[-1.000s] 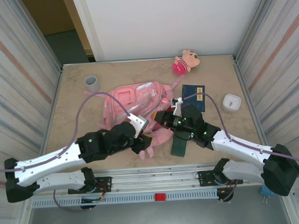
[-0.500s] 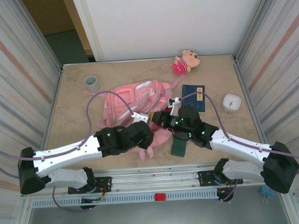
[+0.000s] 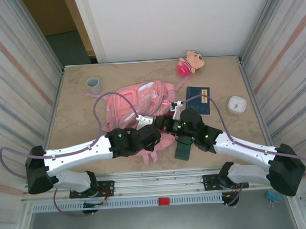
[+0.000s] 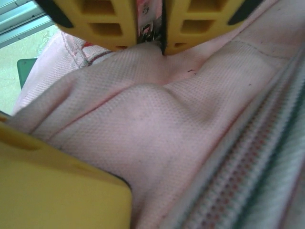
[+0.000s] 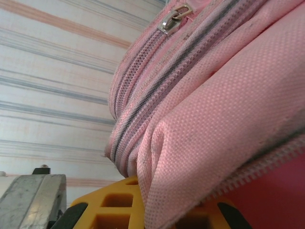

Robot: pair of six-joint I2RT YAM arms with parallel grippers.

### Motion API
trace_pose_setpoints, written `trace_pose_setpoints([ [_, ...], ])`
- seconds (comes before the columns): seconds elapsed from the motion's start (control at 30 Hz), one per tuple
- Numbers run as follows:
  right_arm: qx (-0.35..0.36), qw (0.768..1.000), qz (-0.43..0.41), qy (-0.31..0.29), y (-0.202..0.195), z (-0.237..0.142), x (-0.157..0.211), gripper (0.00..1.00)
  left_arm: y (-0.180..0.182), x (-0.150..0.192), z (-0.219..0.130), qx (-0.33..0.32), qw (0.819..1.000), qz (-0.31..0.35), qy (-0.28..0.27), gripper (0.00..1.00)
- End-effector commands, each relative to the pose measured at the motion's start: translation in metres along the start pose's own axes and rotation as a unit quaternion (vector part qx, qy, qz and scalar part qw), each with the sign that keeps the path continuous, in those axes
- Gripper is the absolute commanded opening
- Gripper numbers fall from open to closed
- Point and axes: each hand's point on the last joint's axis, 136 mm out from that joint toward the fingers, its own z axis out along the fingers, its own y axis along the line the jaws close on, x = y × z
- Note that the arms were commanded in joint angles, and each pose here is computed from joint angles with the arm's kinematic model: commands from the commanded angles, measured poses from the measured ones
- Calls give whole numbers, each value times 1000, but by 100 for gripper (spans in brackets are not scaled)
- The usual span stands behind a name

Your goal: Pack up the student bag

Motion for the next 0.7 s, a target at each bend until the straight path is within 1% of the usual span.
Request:
trace_pose_setpoints([
  [0.0,-69,997,-25,-39,52,-16,-21,2,5,-4,-4,-14,1000,13,-5,7],
  [0.07,-60,997,-28,-38,48,-17,-21,2,4,-4,-6,1,1000,15,-4,1],
  [0.1,-55,997,-30,-38,45,-17,-23,2,2,-4,-7,13,1000,14,-4,0],
  [0.27,-38,998,-29,-36,32,-19,-30,2,5,4,-7,68,998,2,13,0],
  [0.33,-35,998,-28,-37,27,-22,-35,2,16,10,-6,72,997,3,27,0],
  [0.53,-13,998,-26,-49,10,-37,-58,3,39,23,-13,72,995,50,42,0],
  [0.57,-23,998,-27,-56,15,-45,-63,3,38,24,-14,80,994,61,41,0],
  [0.67,-28,998,-25,-53,17,-48,-68,3,25,22,-19,125,988,83,36,0],
])
